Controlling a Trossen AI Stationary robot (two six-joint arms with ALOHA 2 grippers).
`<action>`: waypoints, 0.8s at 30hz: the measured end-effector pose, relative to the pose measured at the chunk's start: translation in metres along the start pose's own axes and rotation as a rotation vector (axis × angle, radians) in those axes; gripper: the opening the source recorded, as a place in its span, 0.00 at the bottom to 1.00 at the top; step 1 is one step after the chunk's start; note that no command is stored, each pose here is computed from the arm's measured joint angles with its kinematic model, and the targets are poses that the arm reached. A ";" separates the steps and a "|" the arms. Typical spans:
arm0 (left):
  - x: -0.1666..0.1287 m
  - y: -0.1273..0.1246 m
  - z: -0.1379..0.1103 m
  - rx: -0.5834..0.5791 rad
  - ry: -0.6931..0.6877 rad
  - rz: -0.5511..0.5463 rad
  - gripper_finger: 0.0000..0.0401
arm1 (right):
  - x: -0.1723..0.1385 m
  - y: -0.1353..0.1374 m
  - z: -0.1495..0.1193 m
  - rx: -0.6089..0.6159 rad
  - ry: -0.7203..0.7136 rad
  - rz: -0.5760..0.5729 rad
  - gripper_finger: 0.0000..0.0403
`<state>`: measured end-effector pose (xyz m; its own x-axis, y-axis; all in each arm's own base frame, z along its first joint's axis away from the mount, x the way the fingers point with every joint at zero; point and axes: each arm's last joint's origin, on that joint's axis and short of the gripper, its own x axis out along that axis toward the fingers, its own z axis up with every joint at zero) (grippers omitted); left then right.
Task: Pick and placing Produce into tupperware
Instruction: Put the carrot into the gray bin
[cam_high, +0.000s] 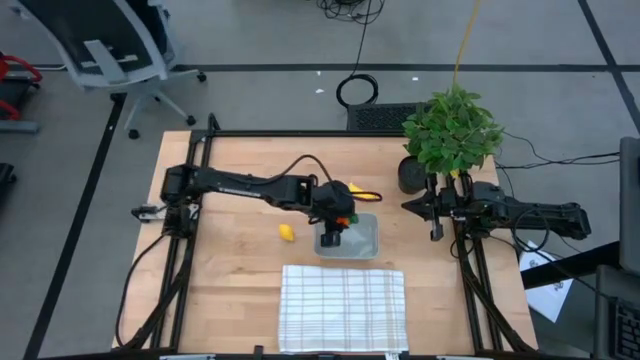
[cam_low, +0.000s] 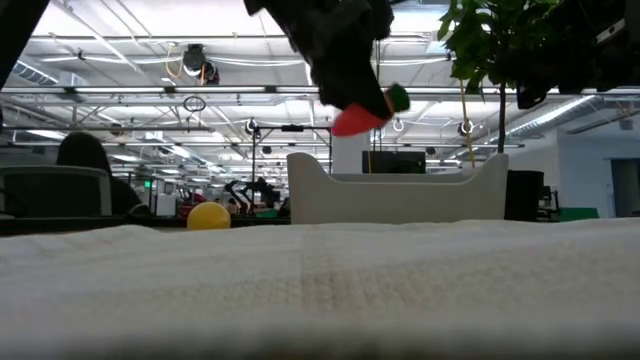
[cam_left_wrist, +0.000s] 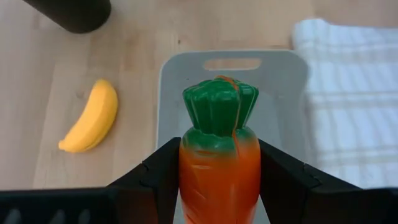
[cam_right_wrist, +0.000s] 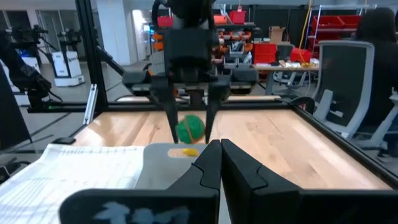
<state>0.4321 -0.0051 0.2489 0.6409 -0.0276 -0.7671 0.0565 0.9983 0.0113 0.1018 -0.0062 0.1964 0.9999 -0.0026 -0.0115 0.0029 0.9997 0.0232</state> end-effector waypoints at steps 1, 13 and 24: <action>0.006 0.000 0.000 0.001 -0.009 0.002 0.45 | 0.000 0.000 0.000 0.000 0.001 0.000 0.00; 0.032 -0.023 -0.011 0.203 0.070 0.023 0.45 | 0.002 0.000 -0.001 -0.002 0.018 -0.001 0.00; 0.032 -0.027 -0.010 0.103 0.048 0.033 0.45 | 0.003 0.000 -0.002 -0.002 0.026 -0.001 0.00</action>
<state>0.4441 -0.0321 0.2176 0.6063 0.0107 -0.7952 0.1159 0.9880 0.1016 0.1044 -0.0064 0.1943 0.9993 -0.0030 -0.0373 0.0038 0.9998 0.0215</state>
